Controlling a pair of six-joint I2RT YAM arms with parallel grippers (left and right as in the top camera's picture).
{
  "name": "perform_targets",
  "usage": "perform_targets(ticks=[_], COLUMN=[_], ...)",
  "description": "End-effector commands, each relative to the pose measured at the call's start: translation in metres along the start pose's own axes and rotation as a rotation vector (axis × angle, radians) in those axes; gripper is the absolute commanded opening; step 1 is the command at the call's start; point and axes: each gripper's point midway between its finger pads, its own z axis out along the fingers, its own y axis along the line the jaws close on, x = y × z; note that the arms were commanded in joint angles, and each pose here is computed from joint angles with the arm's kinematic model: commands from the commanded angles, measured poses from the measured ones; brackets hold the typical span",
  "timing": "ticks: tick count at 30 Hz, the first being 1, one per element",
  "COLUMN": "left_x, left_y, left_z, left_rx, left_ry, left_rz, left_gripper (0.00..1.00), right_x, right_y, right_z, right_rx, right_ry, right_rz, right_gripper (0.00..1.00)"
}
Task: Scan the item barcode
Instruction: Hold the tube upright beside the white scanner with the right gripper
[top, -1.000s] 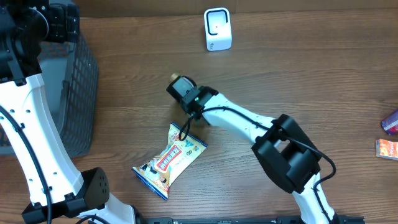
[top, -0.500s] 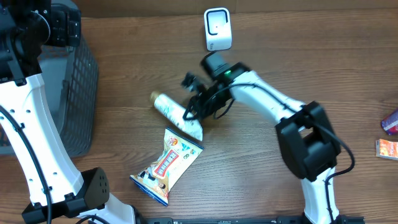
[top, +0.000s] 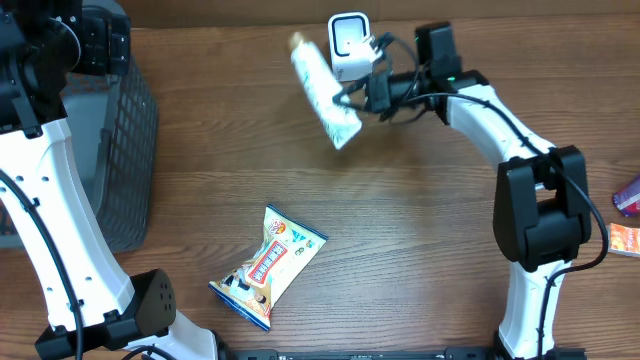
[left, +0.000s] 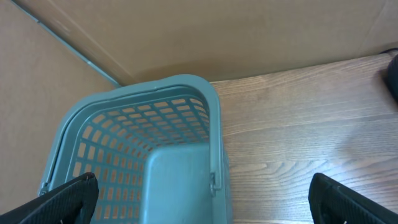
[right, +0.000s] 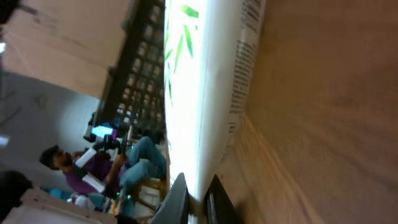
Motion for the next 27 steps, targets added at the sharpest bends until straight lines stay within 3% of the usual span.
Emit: perform_targets(ticks=[1,16,27], left_x=[0.002,0.002,0.002], left_y=[0.0,0.0,0.0], left_z=[0.007,0.007,0.007], left_rx=[0.01,0.01,0.01], left_ry=[0.009,0.009,0.009], left_rz=[-0.018,-0.018,-0.018], left_gripper=[1.0,1.0,1.0], right_x=[-0.021,-0.061,-0.095], right_y=[0.022,-0.064,-0.093], right_z=[-0.008,-0.019,-0.023], right_rx=[-0.062,-0.058,-0.027], right_ry=[-0.028,-0.258,-0.36], right_rz=[0.061,0.141,0.082], right_gripper=[0.04,0.04,0.04])
